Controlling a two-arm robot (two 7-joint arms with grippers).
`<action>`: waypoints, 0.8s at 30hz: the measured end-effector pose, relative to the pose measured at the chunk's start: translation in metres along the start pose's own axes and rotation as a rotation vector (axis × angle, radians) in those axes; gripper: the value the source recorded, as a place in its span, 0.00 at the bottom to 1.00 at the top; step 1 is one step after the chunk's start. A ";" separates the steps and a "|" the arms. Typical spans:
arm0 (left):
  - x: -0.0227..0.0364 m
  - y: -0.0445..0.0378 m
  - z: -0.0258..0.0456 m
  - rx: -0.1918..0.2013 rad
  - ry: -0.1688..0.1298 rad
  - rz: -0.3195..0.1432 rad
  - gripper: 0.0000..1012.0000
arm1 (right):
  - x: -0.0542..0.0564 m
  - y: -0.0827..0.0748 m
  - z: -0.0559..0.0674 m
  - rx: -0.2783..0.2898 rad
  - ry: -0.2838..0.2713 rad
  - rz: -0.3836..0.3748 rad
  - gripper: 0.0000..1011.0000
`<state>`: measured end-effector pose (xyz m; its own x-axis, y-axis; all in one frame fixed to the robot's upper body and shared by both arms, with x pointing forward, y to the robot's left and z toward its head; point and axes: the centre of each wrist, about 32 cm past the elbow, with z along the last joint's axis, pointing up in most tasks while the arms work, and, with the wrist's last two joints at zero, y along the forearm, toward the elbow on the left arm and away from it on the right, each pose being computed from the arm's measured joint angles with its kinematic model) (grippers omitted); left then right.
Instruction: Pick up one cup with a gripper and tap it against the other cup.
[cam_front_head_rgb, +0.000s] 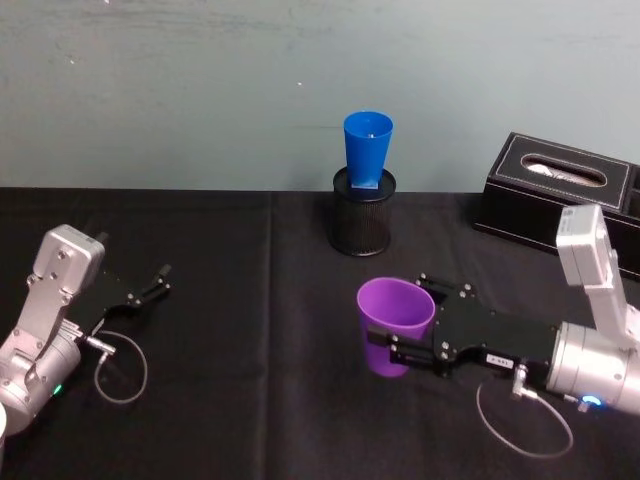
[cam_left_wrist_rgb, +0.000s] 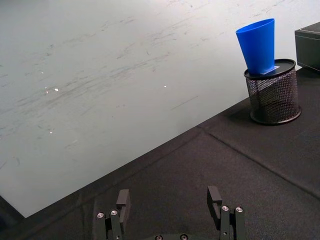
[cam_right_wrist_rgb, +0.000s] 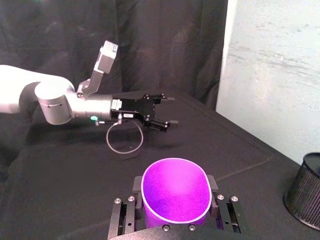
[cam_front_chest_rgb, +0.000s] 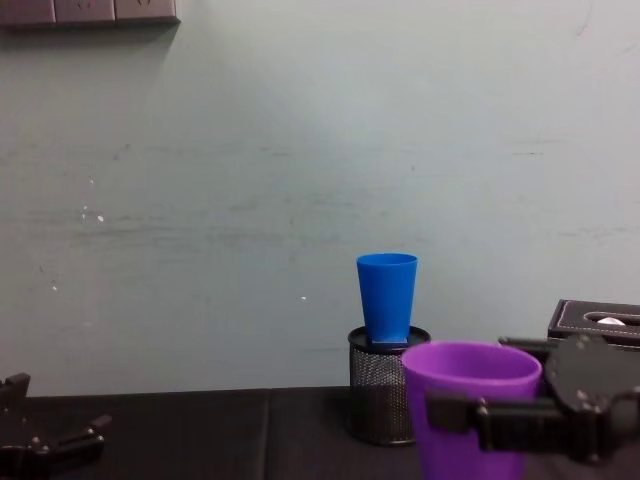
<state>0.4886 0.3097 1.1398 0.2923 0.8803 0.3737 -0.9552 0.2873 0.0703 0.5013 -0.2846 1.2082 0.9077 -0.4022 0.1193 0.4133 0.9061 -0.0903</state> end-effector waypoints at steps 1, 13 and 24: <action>0.0000 0.0000 0.0000 0.000 0.000 0.000 1.00 | -0.001 -0.001 -0.002 0.001 0.000 -0.001 0.72; 0.0000 0.0000 0.0000 0.000 0.000 0.000 1.00 | -0.011 0.000 -0.031 -0.030 -0.042 -0.017 0.72; 0.0000 0.0000 0.0000 0.000 0.000 0.000 1.00 | -0.011 0.002 -0.047 -0.032 -0.033 -0.060 0.72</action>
<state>0.4886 0.3097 1.1398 0.2923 0.8803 0.3737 -0.9552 0.2873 0.0703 0.4954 -0.2846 1.1600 0.8785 -0.4507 0.1584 0.4696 0.8756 -0.1135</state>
